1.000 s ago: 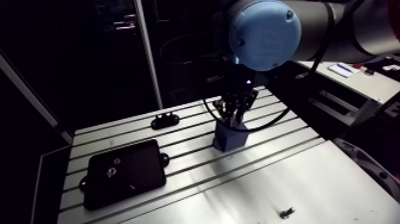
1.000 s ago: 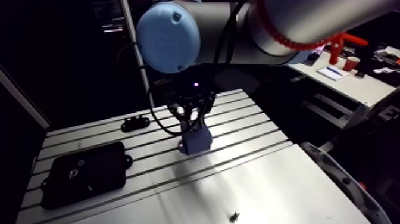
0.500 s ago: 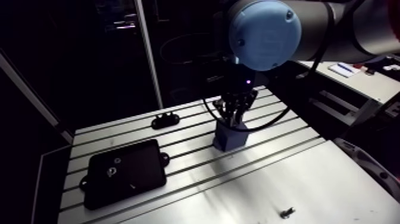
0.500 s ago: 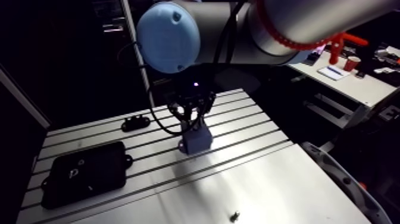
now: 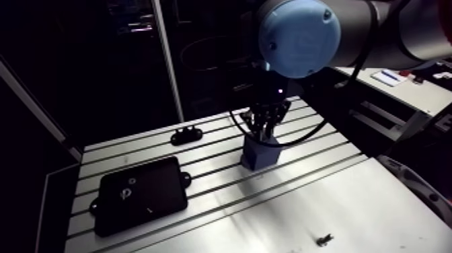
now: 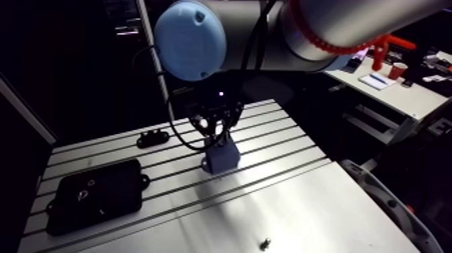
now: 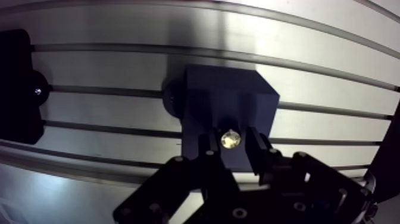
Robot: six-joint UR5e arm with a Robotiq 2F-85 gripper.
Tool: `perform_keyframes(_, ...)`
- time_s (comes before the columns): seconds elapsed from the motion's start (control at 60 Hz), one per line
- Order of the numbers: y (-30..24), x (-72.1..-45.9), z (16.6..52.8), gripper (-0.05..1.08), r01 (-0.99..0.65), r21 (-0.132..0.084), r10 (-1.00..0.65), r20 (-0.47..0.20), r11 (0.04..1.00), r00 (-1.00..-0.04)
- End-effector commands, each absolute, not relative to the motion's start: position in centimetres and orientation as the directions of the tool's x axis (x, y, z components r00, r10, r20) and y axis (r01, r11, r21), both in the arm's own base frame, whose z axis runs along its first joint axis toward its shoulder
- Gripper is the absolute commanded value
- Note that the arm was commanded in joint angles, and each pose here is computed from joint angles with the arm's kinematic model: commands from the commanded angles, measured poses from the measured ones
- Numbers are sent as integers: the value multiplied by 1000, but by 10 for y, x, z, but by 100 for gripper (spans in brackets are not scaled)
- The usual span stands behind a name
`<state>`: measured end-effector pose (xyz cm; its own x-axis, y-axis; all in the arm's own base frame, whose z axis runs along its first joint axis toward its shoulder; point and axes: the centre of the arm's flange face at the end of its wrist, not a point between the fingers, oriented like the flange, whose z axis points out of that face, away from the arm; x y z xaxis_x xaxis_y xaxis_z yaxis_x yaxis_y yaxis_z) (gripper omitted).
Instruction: Pick up the M10 bolt and insert it into the hex recess until seated.
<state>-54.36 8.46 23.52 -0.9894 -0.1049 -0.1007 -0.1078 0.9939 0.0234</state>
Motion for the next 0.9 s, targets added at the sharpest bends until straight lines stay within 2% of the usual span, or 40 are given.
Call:
perform_keyframes(0.017,85,-544,234,62,-109,23,-106,-102,994,-989)
perform_keyframes(0.9,85,-544,233,66,-124,21,-121,-105,992,-987)
